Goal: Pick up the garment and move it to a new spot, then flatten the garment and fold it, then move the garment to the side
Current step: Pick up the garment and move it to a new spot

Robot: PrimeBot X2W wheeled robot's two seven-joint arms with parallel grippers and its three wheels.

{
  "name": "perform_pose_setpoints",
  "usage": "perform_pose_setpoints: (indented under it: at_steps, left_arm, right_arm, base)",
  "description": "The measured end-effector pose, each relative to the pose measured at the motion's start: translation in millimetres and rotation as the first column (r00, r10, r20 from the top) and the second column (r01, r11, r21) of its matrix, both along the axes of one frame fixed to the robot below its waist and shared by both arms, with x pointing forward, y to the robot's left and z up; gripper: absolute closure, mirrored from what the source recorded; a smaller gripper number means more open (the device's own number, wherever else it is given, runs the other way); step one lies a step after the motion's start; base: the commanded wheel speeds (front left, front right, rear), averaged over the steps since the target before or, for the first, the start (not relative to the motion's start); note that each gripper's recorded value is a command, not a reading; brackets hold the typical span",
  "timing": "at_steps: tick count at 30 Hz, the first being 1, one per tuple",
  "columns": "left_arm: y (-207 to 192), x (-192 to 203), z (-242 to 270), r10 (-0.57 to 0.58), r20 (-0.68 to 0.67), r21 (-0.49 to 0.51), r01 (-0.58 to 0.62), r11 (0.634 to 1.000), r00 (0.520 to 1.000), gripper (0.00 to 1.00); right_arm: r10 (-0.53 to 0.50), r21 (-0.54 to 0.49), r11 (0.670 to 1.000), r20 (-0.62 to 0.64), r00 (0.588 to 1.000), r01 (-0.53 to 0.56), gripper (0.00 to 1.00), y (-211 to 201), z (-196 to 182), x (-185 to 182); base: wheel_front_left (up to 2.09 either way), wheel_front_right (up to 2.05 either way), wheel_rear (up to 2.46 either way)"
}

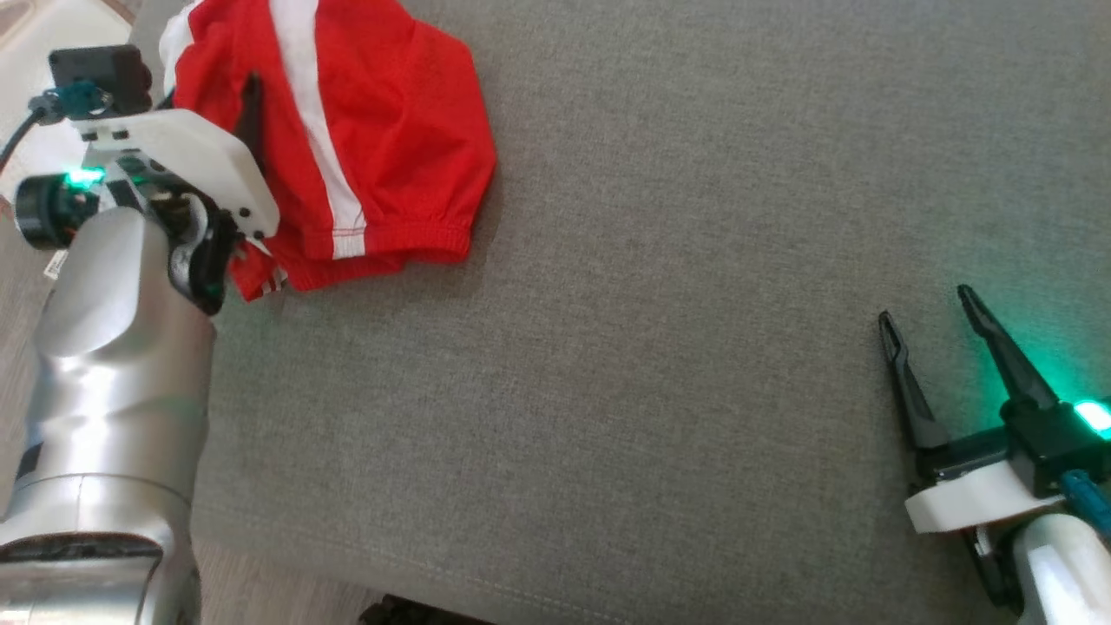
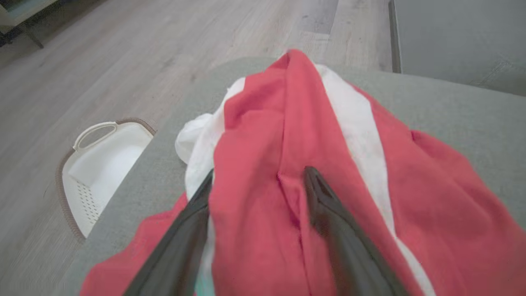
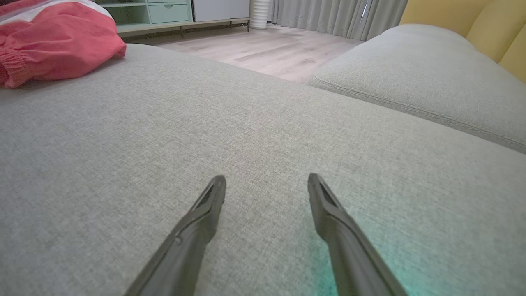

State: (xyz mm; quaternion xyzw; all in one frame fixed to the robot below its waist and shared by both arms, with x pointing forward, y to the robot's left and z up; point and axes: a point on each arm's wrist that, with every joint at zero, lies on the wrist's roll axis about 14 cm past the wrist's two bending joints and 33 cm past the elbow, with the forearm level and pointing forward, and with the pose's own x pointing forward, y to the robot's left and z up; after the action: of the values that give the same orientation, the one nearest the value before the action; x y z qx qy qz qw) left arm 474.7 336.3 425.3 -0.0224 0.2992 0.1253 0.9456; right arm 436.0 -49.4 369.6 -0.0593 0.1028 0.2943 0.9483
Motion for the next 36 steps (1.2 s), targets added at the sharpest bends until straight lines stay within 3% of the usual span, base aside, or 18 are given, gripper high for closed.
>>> perform_pose_setpoints:
  at_steps: [10,12,15,25,36]
  left_arm:
    - [-49,28,-10,-0.129,0.061,-0.033,0.131,0.991,0.99,0.02]
    - [-56,28,-12,-0.147,0.059,-0.046,0.15,0.988,0.987,0.35]
    - [-60,27,-16,-0.18,0.047,-0.034,0.181,0.983,0.983,1.0]
    - [-63,39,16,-0.315,0.166,0.12,0.298,0.947,0.935,1.0]
    - [-99,68,114,-0.49,0.33,0.283,0.41,0.867,0.807,1.0]
  right_arm:
    - [0.006,-0.002,1.0,0.014,1.0,-0.006,0.0,-4,-3,7]
    - [0.004,-0.002,1.0,0.017,1.0,-0.004,0.0,-5,-2,8]
    - [-0.002,-0.003,1.0,0.021,1.0,0.002,0.0,-6,-1,9]
    - [-0.033,0.002,0.999,0.03,0.999,0.033,0.0,-9,8,7]
    - [-0.101,0.065,0.993,0.078,0.992,0.096,0.0,-9,49,-9]
  base:
    - [0.0,0.0,0.0]
    - [0.0,0.0,0.0]
    - [0.0,0.0,0.0]
    - [0.0,0.0,0.0]
    - [0.0,0.0,0.0]
